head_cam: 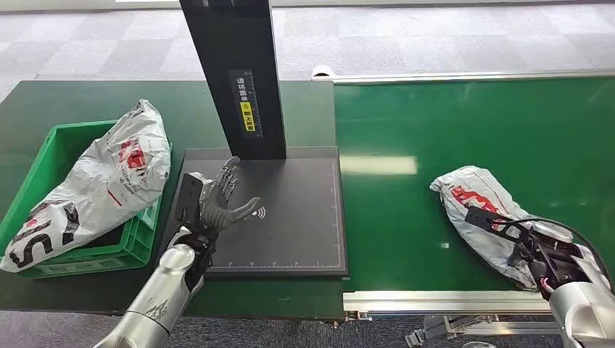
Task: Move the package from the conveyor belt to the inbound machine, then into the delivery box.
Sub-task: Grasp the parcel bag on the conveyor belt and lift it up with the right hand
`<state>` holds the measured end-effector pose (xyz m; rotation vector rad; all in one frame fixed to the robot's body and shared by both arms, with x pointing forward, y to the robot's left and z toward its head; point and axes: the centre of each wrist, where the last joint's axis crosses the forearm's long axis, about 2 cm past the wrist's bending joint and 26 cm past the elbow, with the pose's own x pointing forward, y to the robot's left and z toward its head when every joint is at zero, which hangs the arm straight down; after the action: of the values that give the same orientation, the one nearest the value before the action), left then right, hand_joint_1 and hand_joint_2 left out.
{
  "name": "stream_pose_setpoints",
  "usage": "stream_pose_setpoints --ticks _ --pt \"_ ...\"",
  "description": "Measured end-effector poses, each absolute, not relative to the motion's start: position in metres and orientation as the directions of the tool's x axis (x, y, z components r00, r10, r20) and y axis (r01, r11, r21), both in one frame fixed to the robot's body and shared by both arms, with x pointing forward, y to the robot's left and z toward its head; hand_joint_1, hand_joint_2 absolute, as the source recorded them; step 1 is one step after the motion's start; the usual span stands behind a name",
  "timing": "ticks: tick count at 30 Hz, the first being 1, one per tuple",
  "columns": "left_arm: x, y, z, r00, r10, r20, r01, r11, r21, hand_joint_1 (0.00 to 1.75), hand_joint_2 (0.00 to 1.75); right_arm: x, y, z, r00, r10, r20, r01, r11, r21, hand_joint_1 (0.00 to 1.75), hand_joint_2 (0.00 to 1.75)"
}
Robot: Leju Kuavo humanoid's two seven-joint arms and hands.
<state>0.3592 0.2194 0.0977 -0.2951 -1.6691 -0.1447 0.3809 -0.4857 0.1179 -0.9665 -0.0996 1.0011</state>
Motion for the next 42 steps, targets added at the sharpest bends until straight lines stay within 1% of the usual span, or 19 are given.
stream_pose_setpoints --ticks 2,3,6,7,21,42 --pt "0.359 0.219 0.098 -0.096 0.109 0.989 0.278 0.957 -0.078 0.0 1.75 0.379 -0.488 0.117 0.573 0.746 -0.34 -0.673 0.191 -0.714 0.0 1.75" --pt "0.359 0.218 0.098 -0.096 0.11 0.989 0.28 0.957 -0.079 0.0 1.75 0.378 -0.489 0.117 0.575 0.744 -0.339 -0.678 0.202 -0.706 0.1 1.75" --pt "0.359 0.216 0.099 -0.097 0.112 0.989 0.283 0.956 -0.081 0.0 1.75 0.375 -0.493 0.116 0.581 0.742 -0.333 -0.683 0.223 -0.695 1.4 1.75" --pt "0.36 0.216 0.099 -0.098 0.112 0.989 0.284 0.956 -0.08 0.0 1.75 0.375 -0.494 0.115 0.582 0.742 -0.332 -0.684 0.227 -0.693 1.74 1.75" --pt "0.365 0.212 0.103 -0.101 0.108 0.989 0.298 0.952 -0.073 0.0 1.75 0.372 -0.5 0.116 0.575 0.795 -0.194 -0.678 0.331 -0.656 1.75 1.75" --pt "0.365 0.212 0.103 -0.103 0.107 0.989 0.298 0.952 -0.072 0.0 1.75 0.371 -0.496 0.113 0.561 0.811 -0.164 -0.67 0.33 -0.665 1.75 1.75"
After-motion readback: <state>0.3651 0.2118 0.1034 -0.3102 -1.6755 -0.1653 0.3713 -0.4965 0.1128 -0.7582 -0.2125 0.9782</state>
